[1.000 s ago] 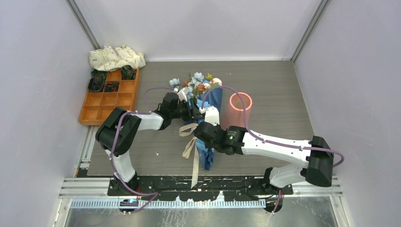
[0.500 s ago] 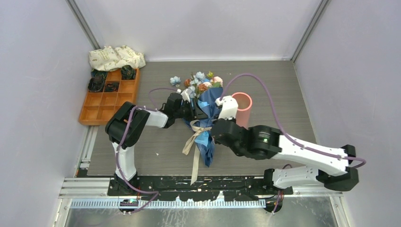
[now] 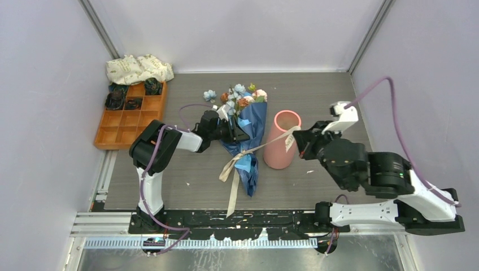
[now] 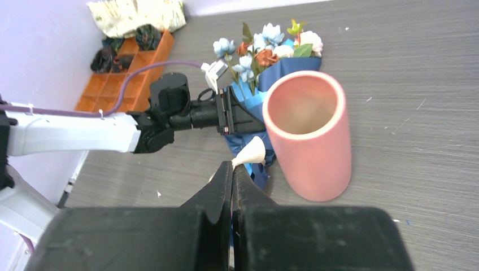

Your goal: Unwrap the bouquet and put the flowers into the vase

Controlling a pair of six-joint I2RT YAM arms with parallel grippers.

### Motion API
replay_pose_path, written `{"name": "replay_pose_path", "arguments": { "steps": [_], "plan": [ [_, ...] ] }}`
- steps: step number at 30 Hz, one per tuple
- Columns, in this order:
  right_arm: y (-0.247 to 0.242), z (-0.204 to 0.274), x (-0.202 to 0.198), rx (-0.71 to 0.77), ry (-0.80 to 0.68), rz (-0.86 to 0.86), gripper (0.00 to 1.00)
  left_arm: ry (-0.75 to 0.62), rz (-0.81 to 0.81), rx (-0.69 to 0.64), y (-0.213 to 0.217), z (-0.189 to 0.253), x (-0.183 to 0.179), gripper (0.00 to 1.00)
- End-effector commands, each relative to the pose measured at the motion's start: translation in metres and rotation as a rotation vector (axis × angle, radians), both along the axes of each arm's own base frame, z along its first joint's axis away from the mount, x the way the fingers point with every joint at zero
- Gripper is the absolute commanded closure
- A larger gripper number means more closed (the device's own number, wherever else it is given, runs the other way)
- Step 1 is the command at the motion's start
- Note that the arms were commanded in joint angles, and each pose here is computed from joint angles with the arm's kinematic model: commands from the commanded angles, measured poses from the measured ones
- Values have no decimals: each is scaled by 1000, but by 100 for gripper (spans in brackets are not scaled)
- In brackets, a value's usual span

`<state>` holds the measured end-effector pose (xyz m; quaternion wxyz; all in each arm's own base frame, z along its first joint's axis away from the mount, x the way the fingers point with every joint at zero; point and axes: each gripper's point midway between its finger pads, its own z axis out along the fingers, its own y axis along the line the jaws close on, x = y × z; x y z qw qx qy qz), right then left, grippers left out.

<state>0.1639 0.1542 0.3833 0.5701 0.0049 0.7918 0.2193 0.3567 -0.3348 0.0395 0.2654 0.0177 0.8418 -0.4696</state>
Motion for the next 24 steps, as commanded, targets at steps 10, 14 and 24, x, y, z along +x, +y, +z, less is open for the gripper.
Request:
{"name": "replay_pose_path", "arguments": {
  "steps": [10, 14, 24],
  "plan": [
    [-71, 81, 3, 95, -153, -107, 99, 197, 103, 310, 49, -99, -19, 53],
    [-67, 99, 3, 105, -188, -83, 99, 210, 137, 344, 63, -97, -17, 53],
    [-43, 87, 4, 60, -160, -40, 99, 139, 174, 281, 89, -22, -11, 55]
  ]
}}
